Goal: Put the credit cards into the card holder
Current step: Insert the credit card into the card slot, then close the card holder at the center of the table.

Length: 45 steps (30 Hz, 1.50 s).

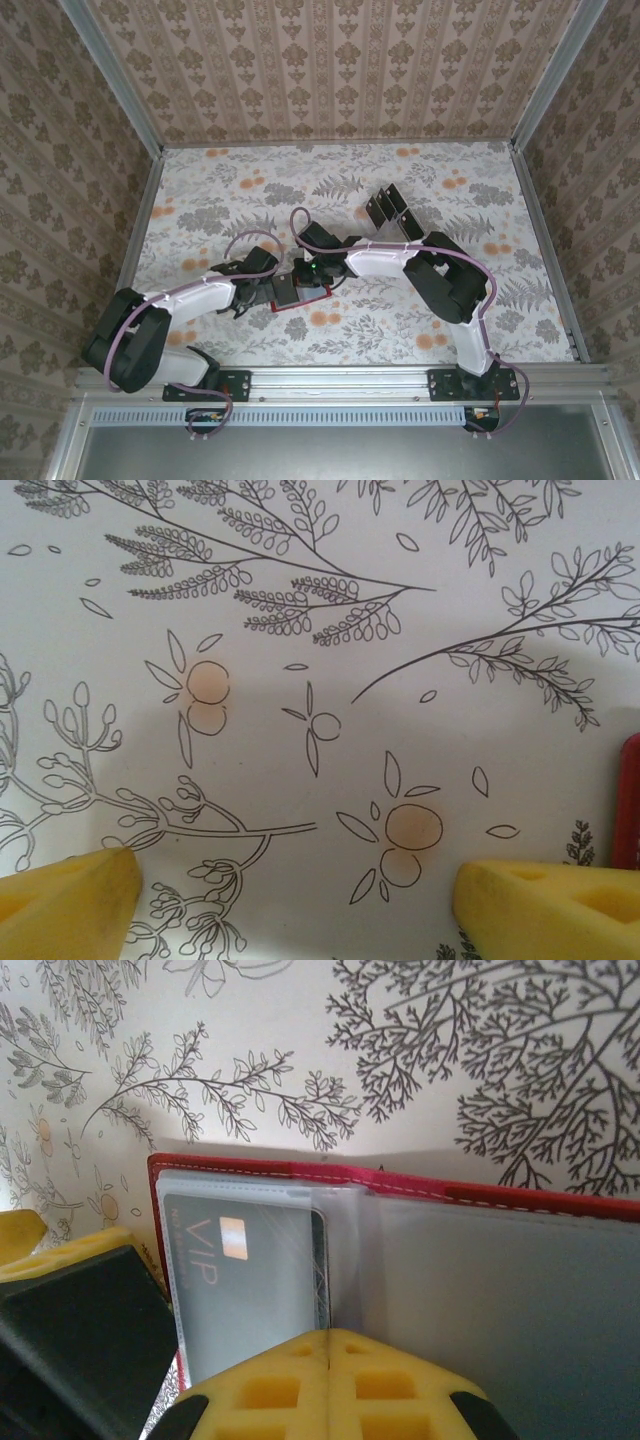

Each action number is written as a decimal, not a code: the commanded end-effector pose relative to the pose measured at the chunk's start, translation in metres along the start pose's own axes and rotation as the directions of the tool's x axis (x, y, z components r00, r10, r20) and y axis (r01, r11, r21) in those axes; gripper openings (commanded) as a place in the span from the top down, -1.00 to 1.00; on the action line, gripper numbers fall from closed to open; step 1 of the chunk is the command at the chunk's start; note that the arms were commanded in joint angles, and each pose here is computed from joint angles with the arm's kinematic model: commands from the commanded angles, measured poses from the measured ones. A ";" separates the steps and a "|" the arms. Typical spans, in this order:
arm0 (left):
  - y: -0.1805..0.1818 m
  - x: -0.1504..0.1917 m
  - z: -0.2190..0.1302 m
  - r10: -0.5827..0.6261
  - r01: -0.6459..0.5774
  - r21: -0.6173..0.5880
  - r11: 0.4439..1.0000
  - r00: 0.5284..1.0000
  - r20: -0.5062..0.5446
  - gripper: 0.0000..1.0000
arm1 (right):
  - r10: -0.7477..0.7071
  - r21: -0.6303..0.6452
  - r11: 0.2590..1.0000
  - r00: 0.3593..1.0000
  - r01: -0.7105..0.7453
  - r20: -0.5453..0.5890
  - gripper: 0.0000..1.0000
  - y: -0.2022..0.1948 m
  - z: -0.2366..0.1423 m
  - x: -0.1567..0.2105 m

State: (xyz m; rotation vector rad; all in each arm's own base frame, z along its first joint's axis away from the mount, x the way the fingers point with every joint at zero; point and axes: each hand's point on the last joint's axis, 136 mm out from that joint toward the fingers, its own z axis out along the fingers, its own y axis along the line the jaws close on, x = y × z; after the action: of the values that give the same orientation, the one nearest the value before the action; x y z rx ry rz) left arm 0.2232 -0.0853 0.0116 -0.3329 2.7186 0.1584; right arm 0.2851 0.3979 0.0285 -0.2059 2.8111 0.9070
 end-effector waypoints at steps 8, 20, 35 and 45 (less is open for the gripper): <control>0.019 -0.015 -0.019 -0.039 0.041 -0.034 0.999 0.997 0.067 -1.00 | 0.005 -0.082 0.997 0.999 -0.007 -0.033 0.88 0.016 0.006 0.010; 0.020 -0.020 -0.023 -0.041 0.045 -0.048 0.998 0.996 0.074 -1.00 | 0.001 -0.094 0.996 1.000 -0.003 -0.021 0.88 0.019 0.001 0.009; -0.009 -0.035 -0.042 -0.051 0.031 0.170 0.985 0.992 0.116 -1.00 | -0.154 0.156 0.978 0.982 0.135 0.112 -0.06 -0.017 -0.074 -0.008; -0.019 -0.042 -0.045 -0.057 0.033 0.206 0.978 0.992 0.111 -0.99 | -0.285 0.374 0.891 0.958 0.257 0.020 -0.24 -0.034 -0.060 -0.005</control>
State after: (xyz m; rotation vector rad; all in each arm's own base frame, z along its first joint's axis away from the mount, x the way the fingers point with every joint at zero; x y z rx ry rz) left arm 0.2411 -0.0956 0.0603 -0.3396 2.5901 -0.0803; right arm 0.2900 0.3418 0.0656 -0.4001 2.7144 0.4797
